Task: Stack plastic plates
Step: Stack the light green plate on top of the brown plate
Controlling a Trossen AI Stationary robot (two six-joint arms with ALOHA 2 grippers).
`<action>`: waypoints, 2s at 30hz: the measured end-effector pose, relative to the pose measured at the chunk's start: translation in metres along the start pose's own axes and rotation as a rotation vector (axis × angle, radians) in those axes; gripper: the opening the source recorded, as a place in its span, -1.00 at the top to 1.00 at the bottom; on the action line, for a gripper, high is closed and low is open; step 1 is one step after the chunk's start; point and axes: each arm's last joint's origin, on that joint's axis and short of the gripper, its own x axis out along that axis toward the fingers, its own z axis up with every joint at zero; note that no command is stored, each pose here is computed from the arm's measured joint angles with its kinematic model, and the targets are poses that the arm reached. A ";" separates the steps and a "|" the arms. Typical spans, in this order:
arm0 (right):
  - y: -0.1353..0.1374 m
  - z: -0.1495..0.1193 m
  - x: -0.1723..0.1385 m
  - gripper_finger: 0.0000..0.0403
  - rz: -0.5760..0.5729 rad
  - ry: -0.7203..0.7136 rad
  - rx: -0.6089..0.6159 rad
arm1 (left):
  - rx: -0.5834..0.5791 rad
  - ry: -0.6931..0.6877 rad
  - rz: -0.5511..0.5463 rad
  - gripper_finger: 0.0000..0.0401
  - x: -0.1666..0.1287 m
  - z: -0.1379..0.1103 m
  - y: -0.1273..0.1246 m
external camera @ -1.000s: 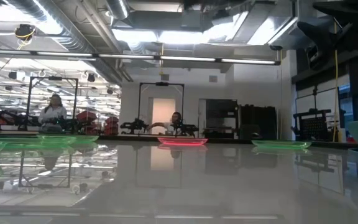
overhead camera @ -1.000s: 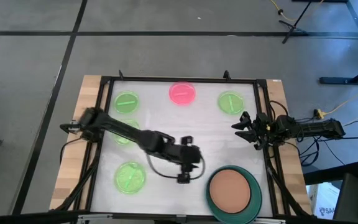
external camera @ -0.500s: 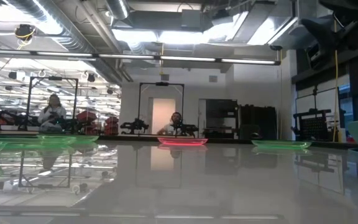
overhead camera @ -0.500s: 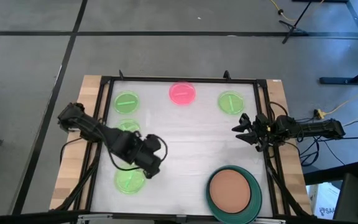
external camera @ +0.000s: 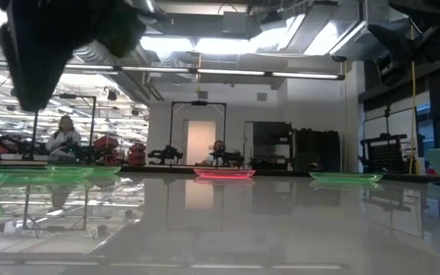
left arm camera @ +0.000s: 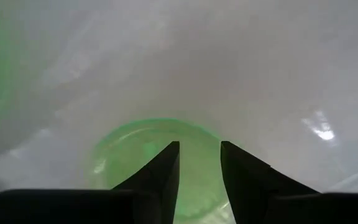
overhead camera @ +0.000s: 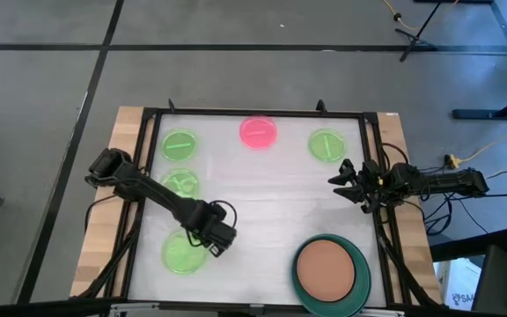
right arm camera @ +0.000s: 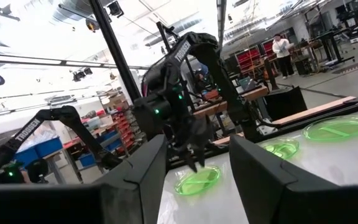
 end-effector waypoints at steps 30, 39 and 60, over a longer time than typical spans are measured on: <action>0.000 0.000 0.000 0.16 -0.001 0.001 -0.014 | -0.141 0.106 -0.139 0.45 0.060 -0.010 0.009; -0.001 0.000 0.000 0.16 -0.016 -0.005 -0.014 | -0.108 0.113 -0.149 0.45 0.071 -0.013 0.015; -0.001 -0.001 0.000 0.16 -0.024 -0.001 -0.018 | 0.208 0.063 -0.148 0.97 0.070 -0.012 0.015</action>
